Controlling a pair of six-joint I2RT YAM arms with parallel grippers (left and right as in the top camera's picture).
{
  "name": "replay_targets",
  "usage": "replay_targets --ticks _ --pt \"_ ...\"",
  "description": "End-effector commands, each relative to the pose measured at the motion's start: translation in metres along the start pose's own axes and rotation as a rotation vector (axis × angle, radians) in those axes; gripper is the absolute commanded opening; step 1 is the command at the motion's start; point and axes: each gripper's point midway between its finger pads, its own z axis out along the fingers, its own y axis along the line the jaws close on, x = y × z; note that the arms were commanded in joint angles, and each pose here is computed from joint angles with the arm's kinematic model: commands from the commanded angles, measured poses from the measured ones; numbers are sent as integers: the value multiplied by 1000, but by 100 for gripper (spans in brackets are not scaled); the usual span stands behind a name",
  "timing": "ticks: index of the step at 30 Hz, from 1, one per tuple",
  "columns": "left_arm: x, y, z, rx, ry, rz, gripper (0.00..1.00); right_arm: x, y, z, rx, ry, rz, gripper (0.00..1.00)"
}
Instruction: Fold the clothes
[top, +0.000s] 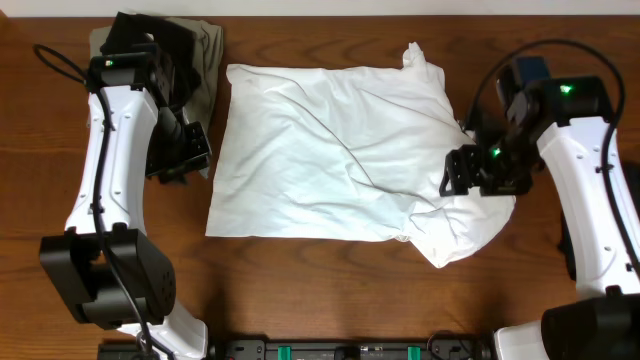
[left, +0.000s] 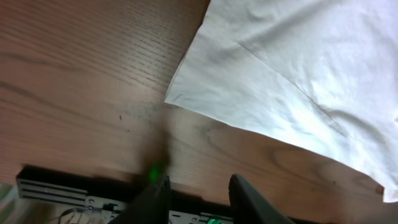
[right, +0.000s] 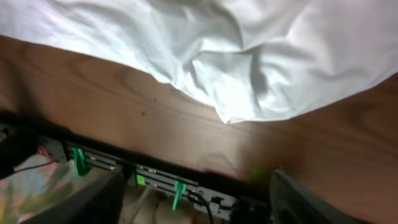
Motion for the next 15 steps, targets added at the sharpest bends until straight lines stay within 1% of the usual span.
replay_targets --ticks 1,2,3,6,7,8,11,15 --pt "-5 2 -20 5 -89 9 50 -13 9 -20 -5 -91 -39 81" --pt "-6 0 -21 8 -99 13 54 -17 9 -21 -5 -110 -41 82" --pt "-7 0 -21 9 -103 16 55 -22 10 -22 -5 -133 -47 83" --pt "-5 -9 -19 31 -96 46 62 -37 10 -22 -5 -184 -61 81" --pt "-4 -15 -18 49 -92 72 62 -41 9 -20 -2 -193 -63 80" --pt "-4 -24 -16 79 -89 107 62 -45 6 -18 11 -202 -53 77" --pt "1 -50 -9 148 -81 193 62 -55 -9 -9 72 -215 14 64" --pt "7 -70 11 146 -74 264 62 -67 -16 11 71 -193 47 52"
